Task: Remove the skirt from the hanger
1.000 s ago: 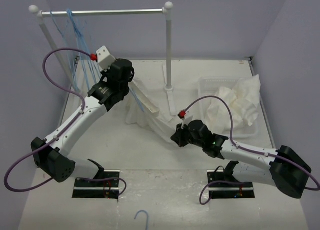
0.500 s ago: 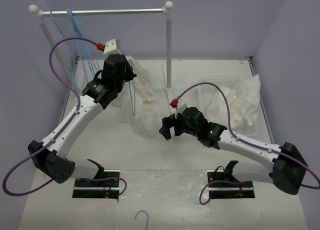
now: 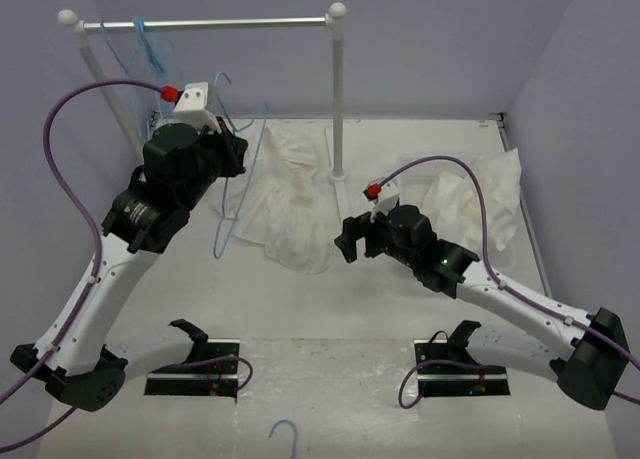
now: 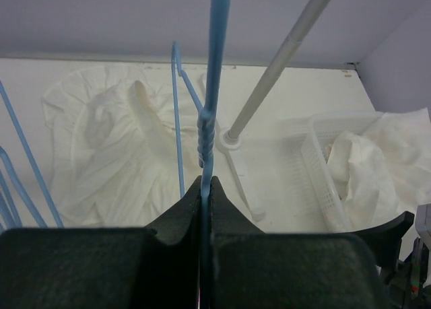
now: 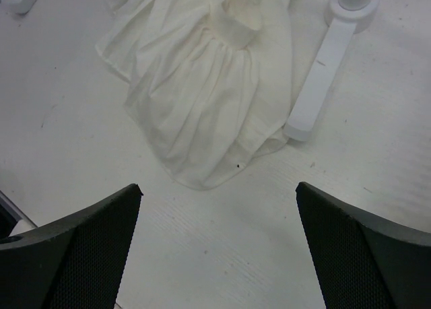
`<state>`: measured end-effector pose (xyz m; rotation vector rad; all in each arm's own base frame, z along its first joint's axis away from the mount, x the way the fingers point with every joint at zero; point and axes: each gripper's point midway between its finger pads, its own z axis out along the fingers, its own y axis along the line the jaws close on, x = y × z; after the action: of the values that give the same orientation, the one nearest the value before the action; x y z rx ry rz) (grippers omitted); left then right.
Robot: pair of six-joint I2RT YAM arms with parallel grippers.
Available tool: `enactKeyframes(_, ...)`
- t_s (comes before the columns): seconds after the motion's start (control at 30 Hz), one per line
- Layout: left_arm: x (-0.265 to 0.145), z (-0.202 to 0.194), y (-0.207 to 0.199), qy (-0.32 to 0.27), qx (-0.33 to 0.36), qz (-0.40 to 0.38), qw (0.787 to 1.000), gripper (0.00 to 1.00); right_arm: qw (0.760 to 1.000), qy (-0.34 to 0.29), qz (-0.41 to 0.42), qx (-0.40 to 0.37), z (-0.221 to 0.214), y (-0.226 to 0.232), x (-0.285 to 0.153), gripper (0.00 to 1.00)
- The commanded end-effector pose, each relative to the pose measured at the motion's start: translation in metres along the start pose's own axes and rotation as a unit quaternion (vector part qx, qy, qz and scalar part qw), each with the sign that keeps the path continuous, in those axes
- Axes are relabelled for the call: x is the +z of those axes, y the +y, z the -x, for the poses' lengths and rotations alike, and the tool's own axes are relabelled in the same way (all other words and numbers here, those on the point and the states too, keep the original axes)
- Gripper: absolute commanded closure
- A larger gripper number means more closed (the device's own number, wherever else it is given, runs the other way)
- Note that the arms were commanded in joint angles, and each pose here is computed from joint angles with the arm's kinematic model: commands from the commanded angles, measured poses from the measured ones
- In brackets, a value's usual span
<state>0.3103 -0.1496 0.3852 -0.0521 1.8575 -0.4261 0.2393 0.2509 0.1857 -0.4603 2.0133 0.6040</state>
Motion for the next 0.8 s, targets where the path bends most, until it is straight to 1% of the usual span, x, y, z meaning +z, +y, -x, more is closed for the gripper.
enactKeyframes(0.0, -0.011, 0.039, -0.008, -0.060, 0.061, -0.025, 0.996, 1.00, 1.000, -0.023, -0.013, -0.005, 0.020, -0.005, -0.007, 0.01)
enactKeyframes(0.07, -0.005, 0.049, -0.010, -0.081, 0.077, -0.026, 0.993, 1.00, 1.000, -0.027, -0.014, -0.007, 0.022, -0.006, -0.009, 0.01)
enactKeyframes(0.1, -0.003, 0.062, -0.011, -0.103, 0.074, -0.018, 0.992, 1.00, 0.999, -0.028, -0.016, -0.008, 0.023, -0.007, -0.009, 0.01)
enactKeyframes(0.13, 0.009, 0.061, -0.010, -0.096, 0.075, -0.008, 0.993, 1.00, 0.999, -0.031, -0.019, -0.008, 0.025, -0.008, -0.009, 0.01)
enactKeyframes(0.2, 0.017, 0.077, -0.009, -0.113, 0.078, 0.013, 0.990, 1.00, 0.999, -0.034, -0.021, -0.009, 0.027, -0.009, -0.010, 0.01)
enactKeyframes(0.23, 0.033, 0.072, -0.009, -0.103, 0.086, 0.022, 0.991, 1.00, 0.999, -0.036, -0.022, -0.009, 0.028, -0.010, -0.011, 0.01)
enactKeyframes(0.27, 0.035, 0.085, -0.011, -0.121, 0.088, 0.026, 0.988, 1.00, 0.999, -0.038, -0.024, -0.009, 0.029, -0.011, -0.011, 0.01)
enactKeyframes(0.3, 0.039, 0.090, -0.009, -0.128, 0.086, 0.037, 0.987, 1.00, 0.999, -0.038, -0.026, -0.007, 0.029, -0.012, -0.011, 0.01)
enactKeyframes(0.33, 0.051, 0.089, -0.008, -0.125, 0.089, 0.047, 0.987, 1.00, 0.999, -0.038, -0.029, -0.006, 0.028, -0.013, -0.011, 0.01)
enactKeyframes(0.4, 0.055, 0.111, 0.000, -0.156, 0.080, 0.076, 0.982, 1.00, 0.999, -0.035, -0.035, -0.002, 0.027, -0.016, -0.008, 0.01)
enactKeyframes(0.43, 0.065, 0.114, 0.005, -0.158, 0.078, 0.078, 0.981, 1.00, 0.999, -0.033, -0.036, 0.001, 0.026, -0.017, -0.008, 0.01)
enactKeyframes(0.47, 0.067, 0.125, 0.001, -0.171, 0.071, 0.064, 0.981, 1.00, 0.999, -0.029, -0.038, 0.003, 0.024, -0.018, -0.005, 0.01)
enactKeyframes(0.5, 0.078, 0.122, -0.002, -0.164, 0.075, 0.051, 0.982, 1.00, 0.999, -0.027, -0.039, 0.004, 0.024, -0.019, -0.004, 0.01)
enactKeyframes(0.6, 0.084, 0.138, -0.001, -0.185, 0.077, 0.059, 0.978, 1.00, 0.999, -0.021, -0.040, 0.007, 0.023, -0.022, 0.000, 0.01)
enactKeyframes(0.77, 0.098, 0.140, -0.001, -0.186, 0.088, 0.051, 0.977, 1.00, 0.999, -0.008, -0.049, 0.006, 0.020, -0.029, 0.011, 0.01)
